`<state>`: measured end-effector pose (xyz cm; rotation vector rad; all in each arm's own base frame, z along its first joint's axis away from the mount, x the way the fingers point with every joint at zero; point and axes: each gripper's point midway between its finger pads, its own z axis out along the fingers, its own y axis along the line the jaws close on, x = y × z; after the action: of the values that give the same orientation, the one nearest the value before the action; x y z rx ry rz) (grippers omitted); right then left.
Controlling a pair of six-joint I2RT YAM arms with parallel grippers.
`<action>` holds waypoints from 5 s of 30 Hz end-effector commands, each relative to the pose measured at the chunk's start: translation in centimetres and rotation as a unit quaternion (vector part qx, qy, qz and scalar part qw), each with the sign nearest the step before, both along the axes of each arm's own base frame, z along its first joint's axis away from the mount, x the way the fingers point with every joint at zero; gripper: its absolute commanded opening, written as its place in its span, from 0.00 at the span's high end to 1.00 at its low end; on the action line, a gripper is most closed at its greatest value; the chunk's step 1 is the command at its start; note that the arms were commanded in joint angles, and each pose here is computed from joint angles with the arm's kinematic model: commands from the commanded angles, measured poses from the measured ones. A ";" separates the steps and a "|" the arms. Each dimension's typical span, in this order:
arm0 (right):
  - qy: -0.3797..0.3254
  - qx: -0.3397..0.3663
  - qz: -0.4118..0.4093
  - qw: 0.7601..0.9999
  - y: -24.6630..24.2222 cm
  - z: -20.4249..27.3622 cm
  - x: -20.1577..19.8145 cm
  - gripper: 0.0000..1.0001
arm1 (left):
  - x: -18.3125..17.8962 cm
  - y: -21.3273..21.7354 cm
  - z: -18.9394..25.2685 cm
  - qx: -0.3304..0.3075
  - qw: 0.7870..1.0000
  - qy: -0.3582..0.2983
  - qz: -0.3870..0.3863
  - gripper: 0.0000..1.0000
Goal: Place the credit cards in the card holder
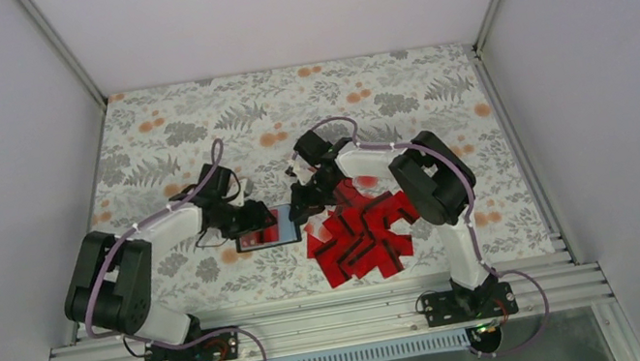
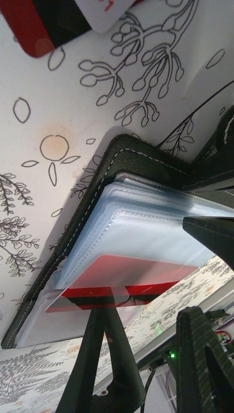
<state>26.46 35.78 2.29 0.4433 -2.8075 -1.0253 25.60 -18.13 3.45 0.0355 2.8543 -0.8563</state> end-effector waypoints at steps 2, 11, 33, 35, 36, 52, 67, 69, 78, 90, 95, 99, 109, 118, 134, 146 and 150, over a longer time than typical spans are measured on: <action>0.022 -0.027 0.004 0.999 -0.8 -2.2 -1.5 0.86 | -0.3 -0.5 -0.5 0.009 1.000 0.014 -0.002 0.36; 0.022 -0.026 0.005 0.999 -0.9 -2.1 -1.6 0.86 | -0.5 -1.1 -0.5 0.007 1.000 0.017 -0.004 0.36; 0.024 -0.024 0.006 0.999 -1.0 -2.2 -1.9 0.86 | 0.0 -0.4 -0.3 0.062 0.998 0.002 0.002 0.36; 0.025 -0.024 0.005 0.999 -1.0 -2.2 -1.9 0.86 | -0.1 -0.7 -0.3 0.062 0.998 0.004 0.000 0.36; 0.025 -0.024 0.005 0.999 -1.0 -2.3 -2.0 0.86 | -0.1 -0.9 -0.3 0.062 0.998 0.005 -0.003 0.36; 0.024 -0.020 0.004 1.000 -0.8 -2.0 -1.9 0.86 | 0.2 -3.5 0.6 0.041 0.999 0.012 -0.021 0.37; 0.025 -0.015 0.002 1.000 -0.7 -1.8 -1.8 0.86 | -0.1 -5.2 2.1 -0.005 0.999 0.046 -0.015 0.37; 0.022 -0.014 0.002 1.000 -0.6 -1.6 -1.7 0.86 | -0.1 -5.1 2.1 -0.002 0.999 0.044 -0.017 0.37; -0.001 0.025 0.012 1.000 0.3 1.8 -1.3 0.78 | 0.6 -3.6 3.6 0.045 0.999 0.014 -0.019 0.32; 0.004 0.060 0.008 0.998 0.9 4.0 -1.6 0.71 | -0.7 -2.8 2.5 0.056 0.998 0.020 -0.035 0.30; 0.020 0.090 0.001 0.996 1.6 4.8 -1.9 0.71 | 0.6 -1.3 3.8 0.087 0.996 -0.021 -0.014 0.36; 0.033 0.099 -0.006 0.995 2.0 4.6 -1.9 0.71 | 1.0 0.0 3.7 0.109 0.993 -0.031 -0.010 0.57; 0.037 0.056 -0.039 0.997 1.2 2.4 -1.3 0.71 | 1.0 -0.3 1.0 0.106 0.993 -0.016 -0.040 0.81; 0.048 0.038 -0.045 0.997 0.8 0.7 -1.6 0.69 | 0.1 -0.3 -1.3 0.105 0.993 0.010 -0.057 0.85; 0.057 0.050 -0.041 0.996 1.7 0.5 -1.0 0.68 | -0.9 -1.4 -3.1 0.102 0.991 0.031 -0.078 0.85; 0.045 0.028 -0.035 0.998 2.1 1.3 -1.1 0.68 | -0.8 -1.8 -2.8 0.095 0.992 0.029 -0.082 0.85; 0.042 0.023 -0.031 0.998 2.4 1.3 -1.4 0.68 | -0.8 -1.9 -2.7 0.090 0.992 0.030 -0.081 0.85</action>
<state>25.45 37.02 3.67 0.2625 -2.7443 -1.1054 25.59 -19.27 1.76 0.2323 2.9796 -0.5979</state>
